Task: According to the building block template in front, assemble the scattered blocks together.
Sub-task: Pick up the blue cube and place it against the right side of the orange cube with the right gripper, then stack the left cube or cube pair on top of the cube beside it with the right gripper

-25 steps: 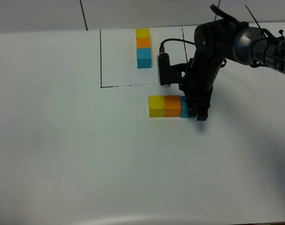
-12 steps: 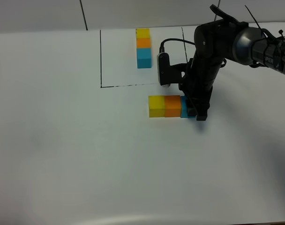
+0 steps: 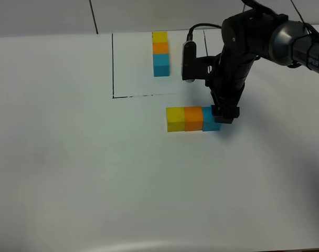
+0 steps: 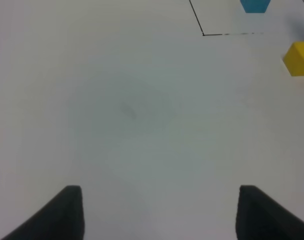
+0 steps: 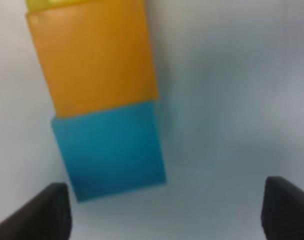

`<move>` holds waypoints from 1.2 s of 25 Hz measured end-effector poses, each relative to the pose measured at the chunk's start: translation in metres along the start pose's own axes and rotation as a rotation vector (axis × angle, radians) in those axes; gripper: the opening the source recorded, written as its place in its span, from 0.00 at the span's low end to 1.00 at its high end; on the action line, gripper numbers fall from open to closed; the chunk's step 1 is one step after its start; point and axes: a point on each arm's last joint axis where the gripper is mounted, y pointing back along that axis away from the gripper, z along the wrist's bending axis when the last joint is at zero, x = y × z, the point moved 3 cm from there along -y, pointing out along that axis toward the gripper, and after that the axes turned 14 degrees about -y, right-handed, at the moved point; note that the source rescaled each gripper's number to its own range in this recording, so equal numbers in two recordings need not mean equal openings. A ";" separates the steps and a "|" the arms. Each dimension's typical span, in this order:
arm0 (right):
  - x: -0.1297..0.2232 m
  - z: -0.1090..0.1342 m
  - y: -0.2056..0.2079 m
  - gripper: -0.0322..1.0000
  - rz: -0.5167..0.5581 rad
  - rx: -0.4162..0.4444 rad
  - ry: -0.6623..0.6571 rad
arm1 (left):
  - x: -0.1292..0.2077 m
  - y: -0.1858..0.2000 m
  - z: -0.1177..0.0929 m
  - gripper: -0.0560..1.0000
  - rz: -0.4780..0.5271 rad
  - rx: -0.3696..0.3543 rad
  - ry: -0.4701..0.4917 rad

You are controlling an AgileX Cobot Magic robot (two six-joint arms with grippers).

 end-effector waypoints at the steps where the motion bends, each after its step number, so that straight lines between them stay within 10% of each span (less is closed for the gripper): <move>1: 0.003 -0.001 0.004 0.60 0.006 0.001 -0.022 | 0.000 0.000 0.000 0.42 0.000 0.000 0.000; 20: 0.174 0.012 0.119 0.61 -0.246 0.236 -1.047 | 0.000 0.000 0.000 0.42 0.000 0.000 0.000; 30: 0.143 0.035 0.140 0.61 -0.364 0.259 -0.821 | 0.000 0.000 0.000 0.42 0.000 0.000 0.000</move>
